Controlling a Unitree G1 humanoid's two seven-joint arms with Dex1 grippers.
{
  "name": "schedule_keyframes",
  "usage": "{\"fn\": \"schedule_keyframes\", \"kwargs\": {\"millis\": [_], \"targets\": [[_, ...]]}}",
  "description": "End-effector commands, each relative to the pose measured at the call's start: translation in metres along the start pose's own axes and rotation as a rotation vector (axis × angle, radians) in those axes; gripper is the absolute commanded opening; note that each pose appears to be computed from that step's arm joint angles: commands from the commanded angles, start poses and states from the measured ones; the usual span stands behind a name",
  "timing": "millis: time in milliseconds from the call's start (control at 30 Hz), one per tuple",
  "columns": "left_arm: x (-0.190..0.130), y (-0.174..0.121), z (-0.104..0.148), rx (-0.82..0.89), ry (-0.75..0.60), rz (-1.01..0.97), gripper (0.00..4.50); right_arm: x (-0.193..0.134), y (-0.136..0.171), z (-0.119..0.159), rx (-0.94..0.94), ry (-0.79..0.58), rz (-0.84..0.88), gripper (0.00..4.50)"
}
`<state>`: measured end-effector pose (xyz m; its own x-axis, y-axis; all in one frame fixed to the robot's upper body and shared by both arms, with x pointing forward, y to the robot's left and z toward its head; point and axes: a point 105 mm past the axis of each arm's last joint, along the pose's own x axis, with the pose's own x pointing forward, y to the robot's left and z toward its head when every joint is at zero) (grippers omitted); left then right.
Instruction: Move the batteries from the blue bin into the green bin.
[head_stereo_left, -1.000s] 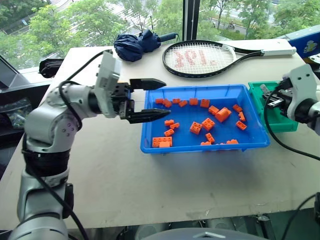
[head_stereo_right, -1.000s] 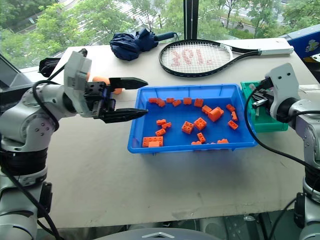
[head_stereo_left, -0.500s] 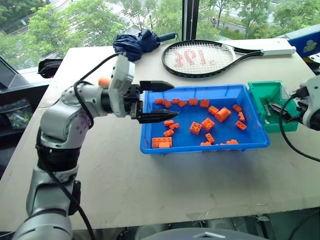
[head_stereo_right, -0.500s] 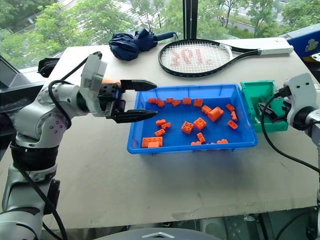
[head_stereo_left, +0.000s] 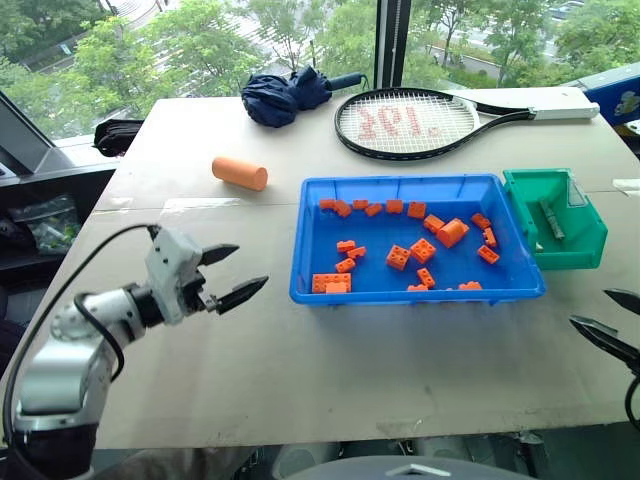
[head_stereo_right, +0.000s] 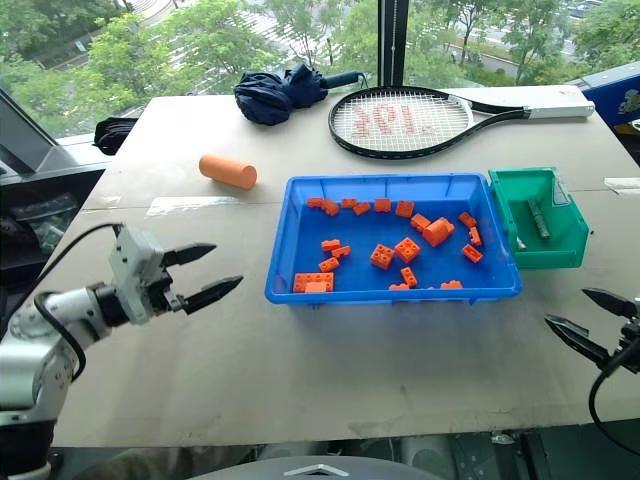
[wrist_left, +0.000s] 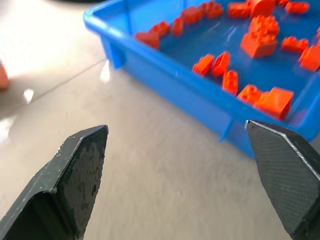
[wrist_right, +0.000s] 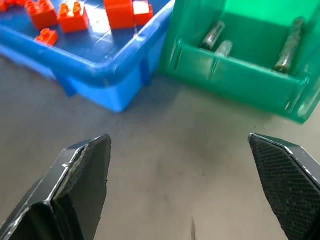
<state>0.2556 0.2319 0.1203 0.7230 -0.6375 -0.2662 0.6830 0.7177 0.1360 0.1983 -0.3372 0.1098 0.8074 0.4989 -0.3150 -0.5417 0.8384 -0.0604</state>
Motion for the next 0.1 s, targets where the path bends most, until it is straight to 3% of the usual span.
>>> {"fn": "schedule_keyframes", "kwargs": {"millis": [33,100], "targets": [[-0.0078,-0.0043,0.0021,0.072,-0.022,0.031,4.50,-0.0087,-0.0031,-0.0068,-0.082,0.015,0.057,4.41],[-0.0113,-0.0106,-0.0043,0.083,-0.014,0.012,4.50,-0.0099,-0.0034,-0.0122,-0.098,0.022,0.085,4.41]]}}
